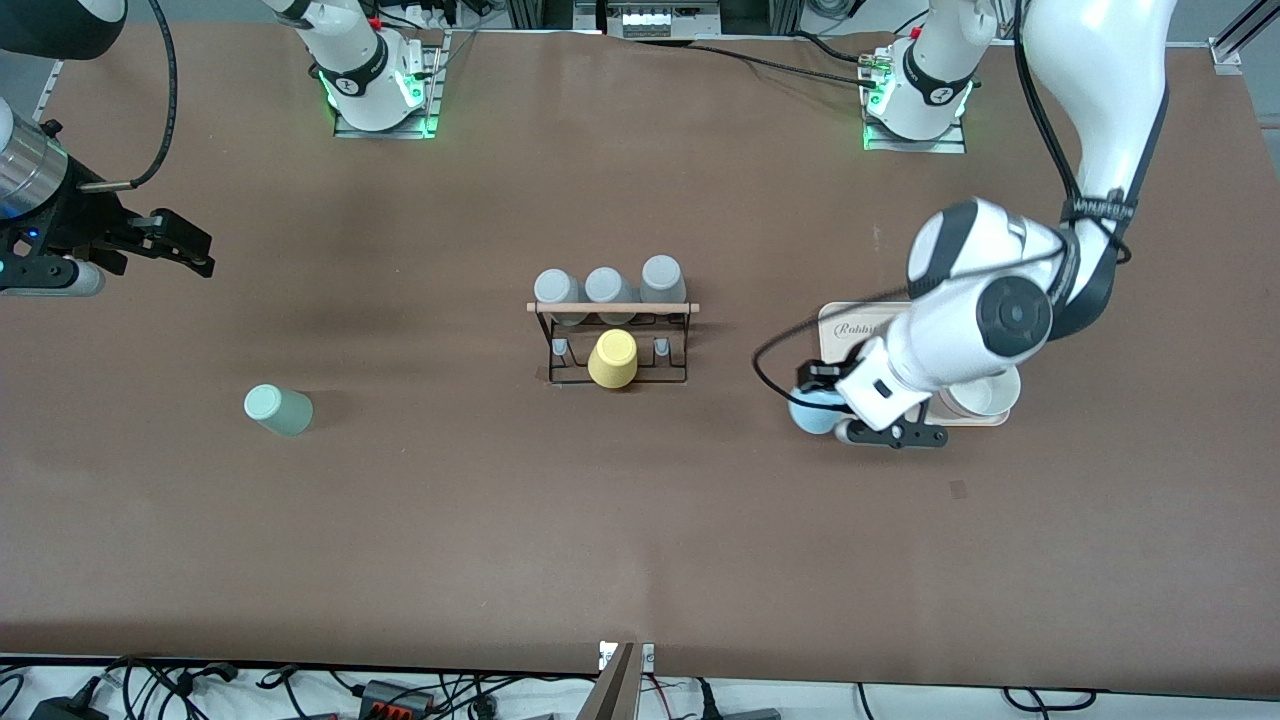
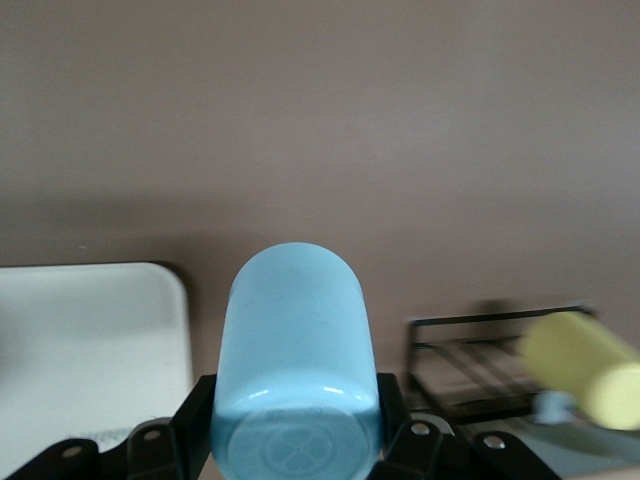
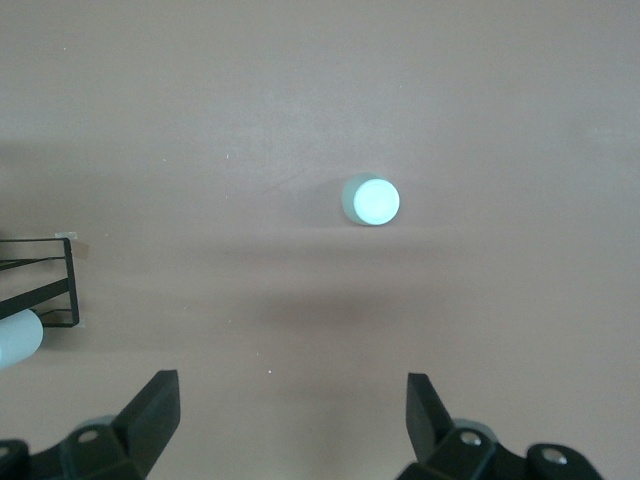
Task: Hang scattered cups on rack with three cups
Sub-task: 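Move the blue cup to the rack while the right gripper descends, then hang the blue cup while the right gripper grasps the teal cup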
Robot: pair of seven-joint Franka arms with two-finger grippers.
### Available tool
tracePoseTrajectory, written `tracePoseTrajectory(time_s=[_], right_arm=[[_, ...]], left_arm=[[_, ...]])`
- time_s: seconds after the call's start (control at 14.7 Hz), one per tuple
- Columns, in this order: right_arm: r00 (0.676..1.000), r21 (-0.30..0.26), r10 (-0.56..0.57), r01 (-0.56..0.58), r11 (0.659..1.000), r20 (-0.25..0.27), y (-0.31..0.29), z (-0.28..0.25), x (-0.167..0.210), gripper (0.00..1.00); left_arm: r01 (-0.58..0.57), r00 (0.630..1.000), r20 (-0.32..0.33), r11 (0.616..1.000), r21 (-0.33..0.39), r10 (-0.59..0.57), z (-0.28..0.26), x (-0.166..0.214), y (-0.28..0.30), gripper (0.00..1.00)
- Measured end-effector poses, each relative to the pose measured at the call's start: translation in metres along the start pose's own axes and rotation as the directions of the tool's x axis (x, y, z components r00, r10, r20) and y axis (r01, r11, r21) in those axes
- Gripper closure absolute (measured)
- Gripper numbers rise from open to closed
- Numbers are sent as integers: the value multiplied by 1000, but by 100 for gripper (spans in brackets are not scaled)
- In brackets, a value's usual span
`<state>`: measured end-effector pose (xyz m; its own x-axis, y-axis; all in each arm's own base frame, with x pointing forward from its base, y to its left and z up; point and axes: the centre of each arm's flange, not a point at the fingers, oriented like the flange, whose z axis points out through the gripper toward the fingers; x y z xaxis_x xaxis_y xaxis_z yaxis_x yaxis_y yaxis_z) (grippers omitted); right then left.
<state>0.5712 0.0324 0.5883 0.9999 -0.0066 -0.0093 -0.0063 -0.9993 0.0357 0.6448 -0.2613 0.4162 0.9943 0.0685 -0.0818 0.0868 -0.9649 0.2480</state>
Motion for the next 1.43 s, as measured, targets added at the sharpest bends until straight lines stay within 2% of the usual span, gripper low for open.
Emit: tracePoseTrajectory(time_s=[0.14,0.34,0.48,0.68,1.02,1.43], right_arm=[[1000,0,-1,1,1000,15,0,8,3,0],[997,-10,3,-2,1000,80,4,48,18,0],[994,-41,6,-1,999,105,12,93,37,0],[992,-47,6,0,999,126,23,175,63,0],[992,-41,-54,59,997,116,51,279,91,0],[991,-22,-73,75,997,113,71,330,93,0]], left_arm=[[118,993,-2,991,-60,-119,-27,-13,43,33],[231,972,47,972,-50,-228,-4,-39,89,33],[236,968,89,971,-24,-233,28,-53,112,33],[225,967,122,974,-4,-223,60,-68,133,33],[234,964,131,972,0,-232,76,-63,130,33],[240,961,141,971,-6,-236,110,-60,131,33]])
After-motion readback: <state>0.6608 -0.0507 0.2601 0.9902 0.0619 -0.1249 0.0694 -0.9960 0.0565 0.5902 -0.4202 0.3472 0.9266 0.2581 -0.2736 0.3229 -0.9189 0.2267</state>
